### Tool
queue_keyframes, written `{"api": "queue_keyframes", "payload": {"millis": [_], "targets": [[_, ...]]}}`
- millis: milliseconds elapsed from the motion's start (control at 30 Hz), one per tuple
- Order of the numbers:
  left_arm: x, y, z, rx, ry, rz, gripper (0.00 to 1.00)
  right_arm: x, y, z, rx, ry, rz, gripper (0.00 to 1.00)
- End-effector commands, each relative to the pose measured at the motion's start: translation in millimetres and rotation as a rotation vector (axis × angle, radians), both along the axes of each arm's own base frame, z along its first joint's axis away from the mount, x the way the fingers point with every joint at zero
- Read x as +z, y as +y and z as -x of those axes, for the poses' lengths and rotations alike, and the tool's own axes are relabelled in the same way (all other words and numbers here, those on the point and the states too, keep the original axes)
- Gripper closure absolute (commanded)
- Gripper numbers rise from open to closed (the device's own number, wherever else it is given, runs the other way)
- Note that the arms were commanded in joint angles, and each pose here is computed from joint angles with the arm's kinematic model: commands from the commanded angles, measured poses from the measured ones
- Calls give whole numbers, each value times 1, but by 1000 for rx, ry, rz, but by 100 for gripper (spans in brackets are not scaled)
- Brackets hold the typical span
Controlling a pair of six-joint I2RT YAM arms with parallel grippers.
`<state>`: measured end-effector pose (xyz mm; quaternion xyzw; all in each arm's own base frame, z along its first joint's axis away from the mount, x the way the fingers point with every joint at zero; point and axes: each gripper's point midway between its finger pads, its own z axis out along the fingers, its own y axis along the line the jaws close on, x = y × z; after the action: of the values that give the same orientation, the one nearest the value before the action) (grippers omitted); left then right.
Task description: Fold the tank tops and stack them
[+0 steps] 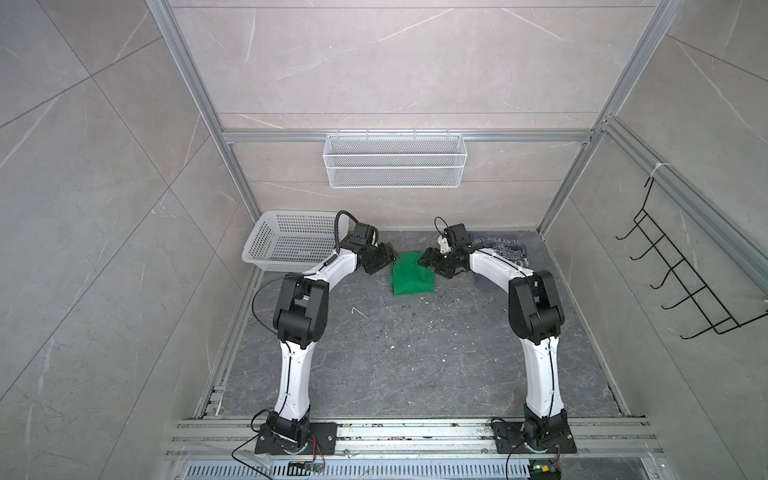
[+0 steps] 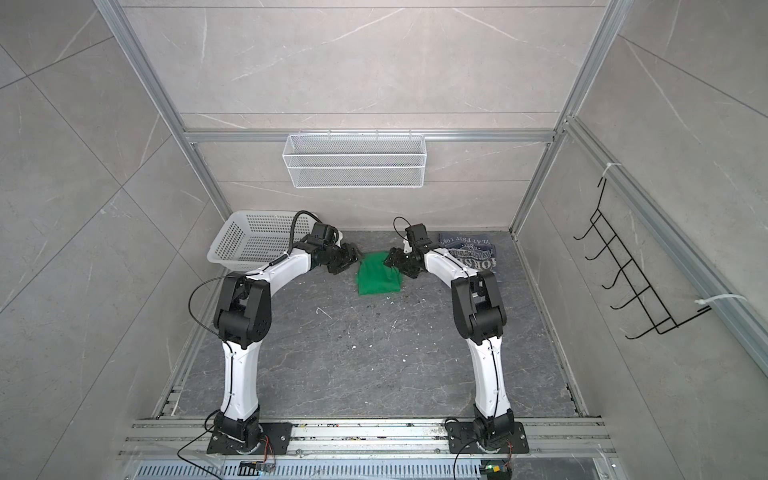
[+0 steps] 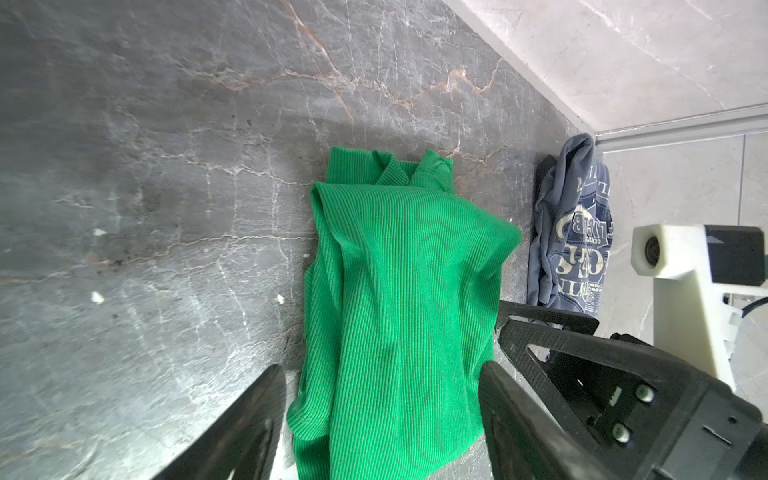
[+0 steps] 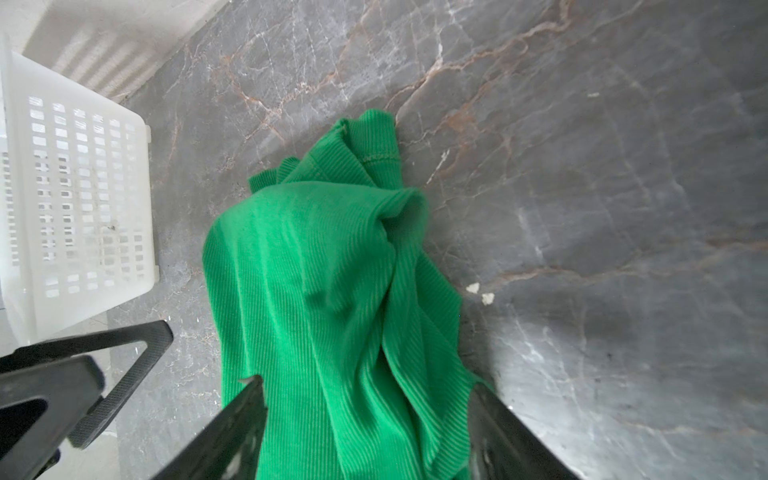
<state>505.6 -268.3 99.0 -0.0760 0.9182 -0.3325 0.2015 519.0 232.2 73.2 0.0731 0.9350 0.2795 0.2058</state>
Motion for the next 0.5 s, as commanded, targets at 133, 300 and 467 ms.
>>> {"api": "queue_keyframes", "payload": {"millis": [133, 300, 467], "targets": [[-29, -10, 3, -25, 61, 30, 22, -26, 1, 4, 23, 32, 13, 22], [-45, -18, 4, -47, 86, 46, 22, -42, 5, 6, 31, 66, -7, 22], [-61, -20, 8, -55, 119, 50, 25, -60, 9, 11, 31, 108, -39, 22]]}}
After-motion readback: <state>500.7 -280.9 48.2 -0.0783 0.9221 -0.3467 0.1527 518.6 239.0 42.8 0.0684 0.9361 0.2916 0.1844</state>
